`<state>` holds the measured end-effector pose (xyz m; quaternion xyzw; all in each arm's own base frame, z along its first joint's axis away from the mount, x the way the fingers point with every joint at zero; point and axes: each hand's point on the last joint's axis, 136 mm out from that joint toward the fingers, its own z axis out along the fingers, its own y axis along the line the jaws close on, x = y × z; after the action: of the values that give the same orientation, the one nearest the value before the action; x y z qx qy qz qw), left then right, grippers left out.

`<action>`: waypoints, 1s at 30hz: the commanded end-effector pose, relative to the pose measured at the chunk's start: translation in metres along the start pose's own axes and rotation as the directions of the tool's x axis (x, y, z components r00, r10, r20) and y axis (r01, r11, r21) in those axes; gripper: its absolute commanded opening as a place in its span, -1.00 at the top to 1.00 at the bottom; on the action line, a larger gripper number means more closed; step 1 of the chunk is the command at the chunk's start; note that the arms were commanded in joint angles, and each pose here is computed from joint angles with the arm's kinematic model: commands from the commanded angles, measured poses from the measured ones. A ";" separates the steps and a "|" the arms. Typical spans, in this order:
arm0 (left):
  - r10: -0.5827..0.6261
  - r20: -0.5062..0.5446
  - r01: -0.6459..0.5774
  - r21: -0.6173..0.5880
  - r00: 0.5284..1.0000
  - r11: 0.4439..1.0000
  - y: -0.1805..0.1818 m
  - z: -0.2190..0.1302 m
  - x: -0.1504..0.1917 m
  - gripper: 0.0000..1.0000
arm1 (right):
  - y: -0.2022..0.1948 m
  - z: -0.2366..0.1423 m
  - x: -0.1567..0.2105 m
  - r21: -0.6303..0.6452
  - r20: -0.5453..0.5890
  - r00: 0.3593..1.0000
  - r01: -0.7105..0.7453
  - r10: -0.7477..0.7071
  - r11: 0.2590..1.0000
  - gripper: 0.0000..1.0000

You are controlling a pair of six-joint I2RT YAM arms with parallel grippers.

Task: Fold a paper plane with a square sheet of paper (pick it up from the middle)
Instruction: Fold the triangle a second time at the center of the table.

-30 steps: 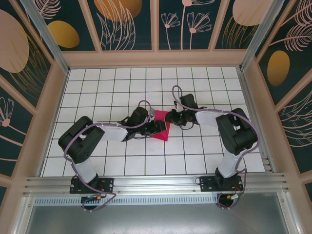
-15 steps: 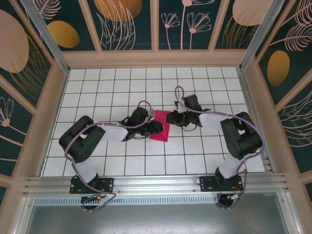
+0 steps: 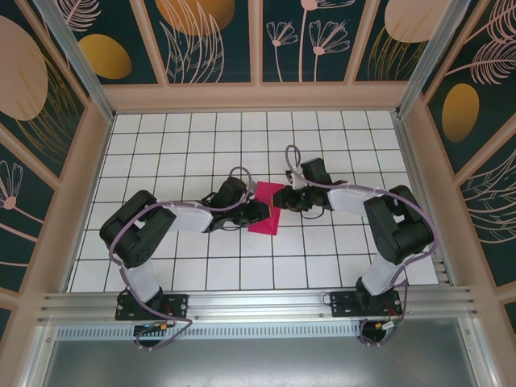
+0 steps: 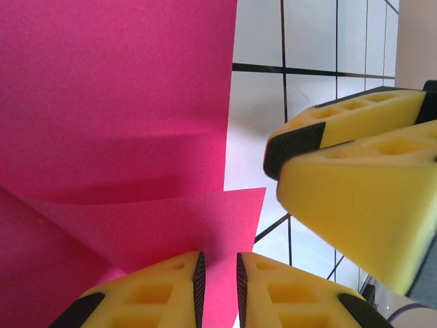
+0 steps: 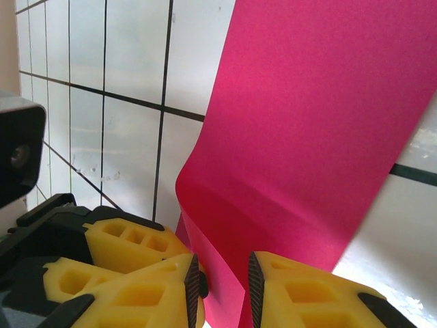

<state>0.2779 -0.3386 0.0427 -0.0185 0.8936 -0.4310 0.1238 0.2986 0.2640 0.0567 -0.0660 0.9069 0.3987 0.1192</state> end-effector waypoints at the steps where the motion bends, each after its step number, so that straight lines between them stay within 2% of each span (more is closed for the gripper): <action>1: 0.015 -0.004 -0.015 -0.008 1.000 1.000 0.002 0.003 -0.004 0.54 | -0.003 0.001 0.010 0.022 -0.027 0.999 0.027 -0.027 0.999 0.43; 7: 0.015 -0.008 -0.015 -0.006 1.000 1.000 0.002 0.003 -0.003 0.55 | -0.003 0.006 0.012 0.029 -0.044 0.998 0.038 -0.037 0.999 0.51; 14: 0.013 -0.008 -0.013 -0.005 1.000 1.000 0.002 0.004 -0.003 0.57 | -0.011 0.009 0.013 0.063 -0.045 0.999 0.021 -0.018 0.998 0.81; 30: 0.020 -0.027 -0.019 0.057 0.999 0.998 -0.012 0.009 -0.005 0.49 | -0.029 0.014 0.009 0.144 -0.029 1.000 0.007 -0.002 0.990 0.88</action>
<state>0.2774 -0.3458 0.0420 -0.0084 0.8900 -0.4417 0.1127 0.2958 0.2543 0.0283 -0.0610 0.9305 0.3435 0.1113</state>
